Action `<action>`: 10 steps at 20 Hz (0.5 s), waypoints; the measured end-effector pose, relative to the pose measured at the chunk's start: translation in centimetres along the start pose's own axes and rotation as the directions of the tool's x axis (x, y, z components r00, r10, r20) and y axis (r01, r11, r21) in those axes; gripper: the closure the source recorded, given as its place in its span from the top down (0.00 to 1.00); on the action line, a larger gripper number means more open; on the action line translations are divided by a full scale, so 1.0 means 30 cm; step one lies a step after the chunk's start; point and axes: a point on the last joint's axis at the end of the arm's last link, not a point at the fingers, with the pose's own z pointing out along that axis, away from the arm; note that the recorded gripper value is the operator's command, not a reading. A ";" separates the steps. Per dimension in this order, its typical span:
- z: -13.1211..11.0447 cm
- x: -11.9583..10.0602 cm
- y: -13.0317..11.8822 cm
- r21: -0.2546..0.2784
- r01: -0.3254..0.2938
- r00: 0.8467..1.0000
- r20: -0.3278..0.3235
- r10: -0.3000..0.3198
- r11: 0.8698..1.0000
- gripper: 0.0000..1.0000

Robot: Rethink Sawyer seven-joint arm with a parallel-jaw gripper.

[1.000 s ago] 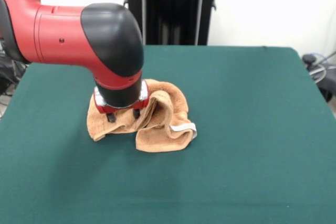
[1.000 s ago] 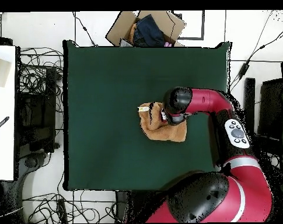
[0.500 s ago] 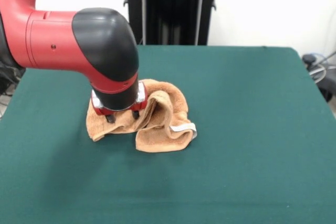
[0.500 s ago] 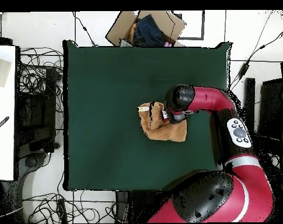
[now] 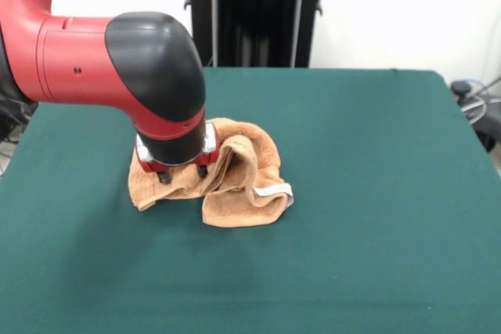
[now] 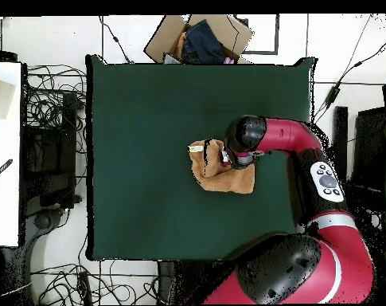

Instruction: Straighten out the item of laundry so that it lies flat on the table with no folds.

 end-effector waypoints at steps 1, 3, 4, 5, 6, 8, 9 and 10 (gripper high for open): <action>0.000 0.000 0.000 0.000 0.000 1.000 0.000 0.000 1.000 1.00; 0.000 -0.001 0.000 -0.002 0.000 1.000 0.001 0.000 1.000 1.00; 0.000 -0.001 0.000 -0.002 0.000 1.000 0.001 0.000 1.000 1.00; 0.000 -0.001 0.000 -0.003 0.000 1.000 0.002 0.000 1.000 1.00; -0.001 -0.002 0.001 -0.004 0.000 1.000 0.003 0.000 1.000 1.00; -0.004 -0.005 0.002 -0.006 0.001 1.000 0.006 -0.001 1.000 0.00; -0.004 -0.006 0.003 -0.007 0.002 1.000 0.006 -0.002 1.000 0.00; -0.006 -0.007 0.005 -0.008 0.002 1.000 0.007 -0.002 1.000 0.00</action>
